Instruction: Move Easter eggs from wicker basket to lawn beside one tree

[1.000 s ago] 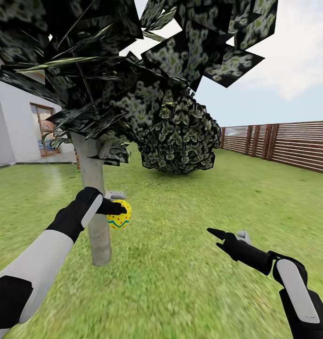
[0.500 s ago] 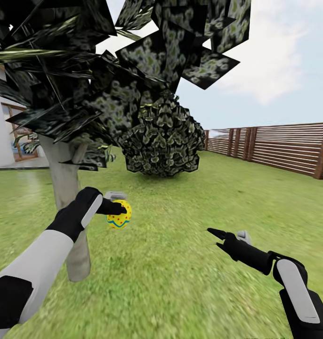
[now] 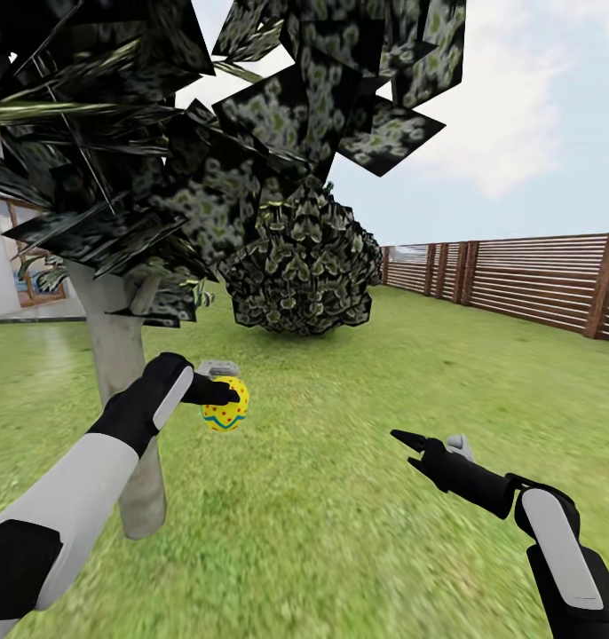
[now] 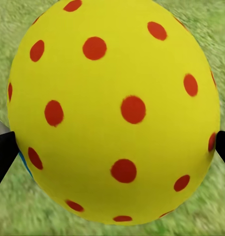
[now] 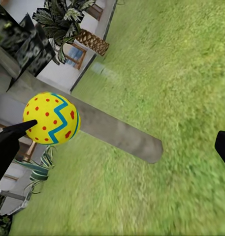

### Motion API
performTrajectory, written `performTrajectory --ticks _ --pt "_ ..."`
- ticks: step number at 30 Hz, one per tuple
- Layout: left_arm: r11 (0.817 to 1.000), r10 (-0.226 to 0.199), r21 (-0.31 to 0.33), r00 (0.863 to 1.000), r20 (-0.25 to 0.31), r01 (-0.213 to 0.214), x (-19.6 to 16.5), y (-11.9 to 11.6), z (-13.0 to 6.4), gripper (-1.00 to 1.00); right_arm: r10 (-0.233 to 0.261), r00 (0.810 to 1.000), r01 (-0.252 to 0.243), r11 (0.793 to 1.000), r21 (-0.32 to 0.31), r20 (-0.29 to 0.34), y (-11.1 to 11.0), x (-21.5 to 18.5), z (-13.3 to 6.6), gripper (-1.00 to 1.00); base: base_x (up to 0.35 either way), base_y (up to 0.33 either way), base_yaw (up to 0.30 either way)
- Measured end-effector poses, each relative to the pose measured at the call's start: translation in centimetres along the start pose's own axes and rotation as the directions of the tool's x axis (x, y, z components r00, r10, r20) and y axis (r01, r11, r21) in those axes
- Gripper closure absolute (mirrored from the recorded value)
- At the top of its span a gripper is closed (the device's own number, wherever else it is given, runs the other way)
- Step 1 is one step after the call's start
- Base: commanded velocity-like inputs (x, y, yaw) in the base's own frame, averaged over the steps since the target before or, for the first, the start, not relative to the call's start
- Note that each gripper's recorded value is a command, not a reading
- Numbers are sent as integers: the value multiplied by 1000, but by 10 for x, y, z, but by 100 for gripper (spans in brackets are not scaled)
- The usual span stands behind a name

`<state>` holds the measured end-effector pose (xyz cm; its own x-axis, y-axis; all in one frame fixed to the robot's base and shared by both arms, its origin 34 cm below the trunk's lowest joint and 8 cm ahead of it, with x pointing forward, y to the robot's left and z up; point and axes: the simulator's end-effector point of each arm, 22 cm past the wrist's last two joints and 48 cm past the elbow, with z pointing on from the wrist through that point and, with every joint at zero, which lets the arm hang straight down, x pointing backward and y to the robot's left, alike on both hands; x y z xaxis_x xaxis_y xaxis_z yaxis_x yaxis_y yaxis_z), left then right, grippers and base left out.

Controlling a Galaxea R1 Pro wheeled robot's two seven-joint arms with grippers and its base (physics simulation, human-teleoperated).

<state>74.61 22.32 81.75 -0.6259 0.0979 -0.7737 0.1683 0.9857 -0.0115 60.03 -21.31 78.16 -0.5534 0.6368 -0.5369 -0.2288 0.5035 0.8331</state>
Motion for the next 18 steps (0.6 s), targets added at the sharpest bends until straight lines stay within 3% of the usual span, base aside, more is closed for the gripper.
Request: performTrajectory --ticks 13,18 --pt "1000 5 12 1000 -3 -5 -25 -9 -10 100 5 1000 -5 1000 3 -1 20 -19 2 -100 0 0 1" --pt "1000 4 12 1000 -9 -4 -33 -8 -11 100 -4 1000 4 1000 12 3 25 -31 0 -100 0 0 94"
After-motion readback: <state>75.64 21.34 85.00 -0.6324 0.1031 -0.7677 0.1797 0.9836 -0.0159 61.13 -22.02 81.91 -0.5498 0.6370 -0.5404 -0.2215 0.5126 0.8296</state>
